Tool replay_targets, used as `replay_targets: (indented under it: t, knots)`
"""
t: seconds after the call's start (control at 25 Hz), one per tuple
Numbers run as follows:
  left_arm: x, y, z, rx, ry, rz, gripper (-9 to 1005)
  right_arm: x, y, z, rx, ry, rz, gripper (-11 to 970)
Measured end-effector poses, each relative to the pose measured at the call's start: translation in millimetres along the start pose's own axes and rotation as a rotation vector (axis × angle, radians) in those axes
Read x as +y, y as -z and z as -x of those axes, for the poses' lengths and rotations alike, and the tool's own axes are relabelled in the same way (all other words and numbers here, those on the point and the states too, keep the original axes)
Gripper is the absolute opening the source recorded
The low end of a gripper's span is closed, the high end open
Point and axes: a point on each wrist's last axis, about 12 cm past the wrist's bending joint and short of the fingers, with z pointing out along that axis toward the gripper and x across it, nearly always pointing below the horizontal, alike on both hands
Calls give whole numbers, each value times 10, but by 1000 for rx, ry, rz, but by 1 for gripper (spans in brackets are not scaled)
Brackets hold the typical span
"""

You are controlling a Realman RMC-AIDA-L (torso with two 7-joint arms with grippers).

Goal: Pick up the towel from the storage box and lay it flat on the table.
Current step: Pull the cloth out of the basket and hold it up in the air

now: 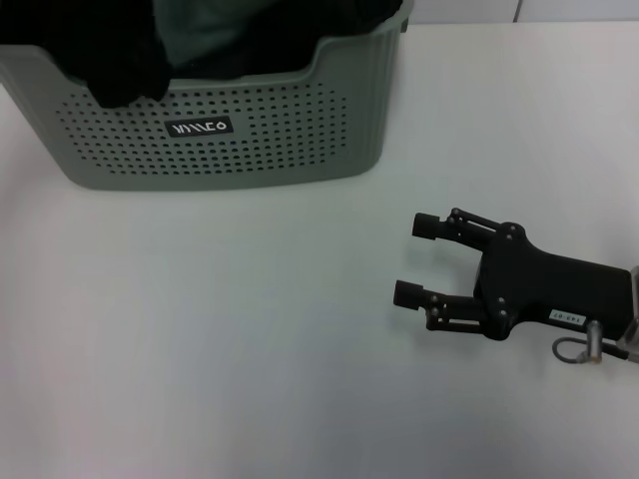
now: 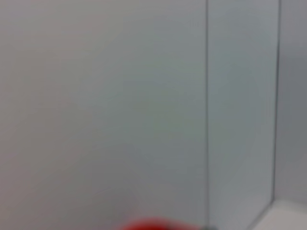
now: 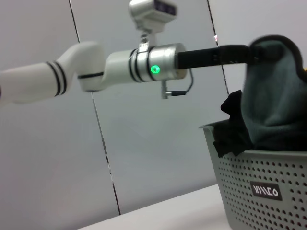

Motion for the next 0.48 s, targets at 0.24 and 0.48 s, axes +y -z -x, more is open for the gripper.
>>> replay_targets:
  t: [0.24, 0.48]
  knots:
    - [-236, 511, 72, -407, 6, -161, 11, -16, 36, 2, -22, 10, -32, 741]
    - [-467, 958, -128, -640, -114, -351, 6, -59, 84, 48, -54, 34, -66, 730]
